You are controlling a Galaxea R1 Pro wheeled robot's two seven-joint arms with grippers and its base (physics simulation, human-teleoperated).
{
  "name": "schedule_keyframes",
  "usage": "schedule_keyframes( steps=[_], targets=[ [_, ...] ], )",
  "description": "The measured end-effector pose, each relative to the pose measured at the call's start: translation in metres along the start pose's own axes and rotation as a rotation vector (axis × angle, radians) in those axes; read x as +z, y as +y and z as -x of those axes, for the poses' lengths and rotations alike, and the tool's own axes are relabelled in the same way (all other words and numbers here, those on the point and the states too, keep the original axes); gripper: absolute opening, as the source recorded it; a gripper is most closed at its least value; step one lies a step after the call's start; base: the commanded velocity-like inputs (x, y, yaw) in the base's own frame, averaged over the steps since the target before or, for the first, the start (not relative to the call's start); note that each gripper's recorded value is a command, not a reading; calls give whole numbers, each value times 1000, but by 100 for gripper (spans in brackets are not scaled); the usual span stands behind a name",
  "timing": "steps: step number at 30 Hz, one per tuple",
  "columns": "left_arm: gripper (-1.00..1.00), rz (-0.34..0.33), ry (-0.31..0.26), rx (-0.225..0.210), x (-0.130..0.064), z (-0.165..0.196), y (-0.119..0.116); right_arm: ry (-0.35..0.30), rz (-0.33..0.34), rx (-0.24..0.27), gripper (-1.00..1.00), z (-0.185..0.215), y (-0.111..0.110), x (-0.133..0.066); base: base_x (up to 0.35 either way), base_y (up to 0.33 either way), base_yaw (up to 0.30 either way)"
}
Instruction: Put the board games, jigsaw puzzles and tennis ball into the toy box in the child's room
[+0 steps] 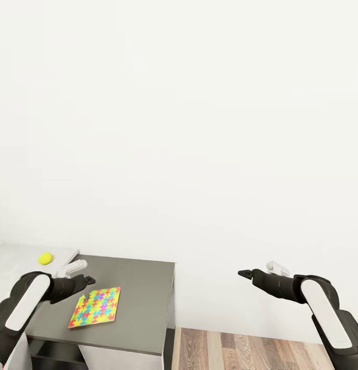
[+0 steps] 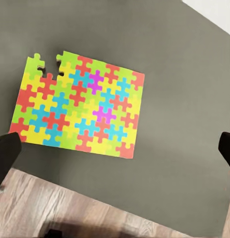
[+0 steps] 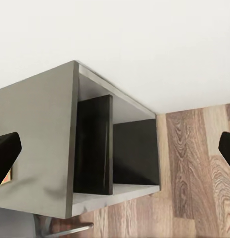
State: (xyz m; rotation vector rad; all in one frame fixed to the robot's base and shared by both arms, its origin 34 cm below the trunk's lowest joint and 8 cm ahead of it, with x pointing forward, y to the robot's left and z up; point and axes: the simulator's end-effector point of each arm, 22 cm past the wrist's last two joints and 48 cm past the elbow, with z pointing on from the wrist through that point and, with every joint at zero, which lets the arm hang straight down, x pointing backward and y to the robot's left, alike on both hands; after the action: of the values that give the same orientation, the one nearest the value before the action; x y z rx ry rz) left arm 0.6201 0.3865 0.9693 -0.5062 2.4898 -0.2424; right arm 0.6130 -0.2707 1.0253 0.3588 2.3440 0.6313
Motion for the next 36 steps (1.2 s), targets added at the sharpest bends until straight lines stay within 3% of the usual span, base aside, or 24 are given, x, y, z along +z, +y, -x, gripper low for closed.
schedule_keyframes(
  steps=[10, 17, 20, 25, 29, 36],
  targets=[
    [100, 40, -43, 2, 10, 10, 5, 14, -5, 6, 100, -4, -4, 5, 0, 0, -63],
    [100, 35, -72, -8, 16, 14, -4, 25, -8, 11, 100, -8, -6, 9, 0, 0, -31],
    [100, 54, -93, 7, 17, 25, -6, 29, -10, 13, 100, -9, -8, 11, 0, 0, -5],
    [100, 142, -135, 33, 27, 37, 15, 36, -14, 15, 100, -11, -10, 14, 0, 0, -1],
    [100, 179, -163, 29, 34, 45, 26, 41, -17, 17, 100, -13, -12, 16, 0, 0, 0],
    [100, 199, -157, 23, 41, 44, 34, 51, -22, 21, 100, -16, -15, 19, 0, 0, 0]
  ],
)
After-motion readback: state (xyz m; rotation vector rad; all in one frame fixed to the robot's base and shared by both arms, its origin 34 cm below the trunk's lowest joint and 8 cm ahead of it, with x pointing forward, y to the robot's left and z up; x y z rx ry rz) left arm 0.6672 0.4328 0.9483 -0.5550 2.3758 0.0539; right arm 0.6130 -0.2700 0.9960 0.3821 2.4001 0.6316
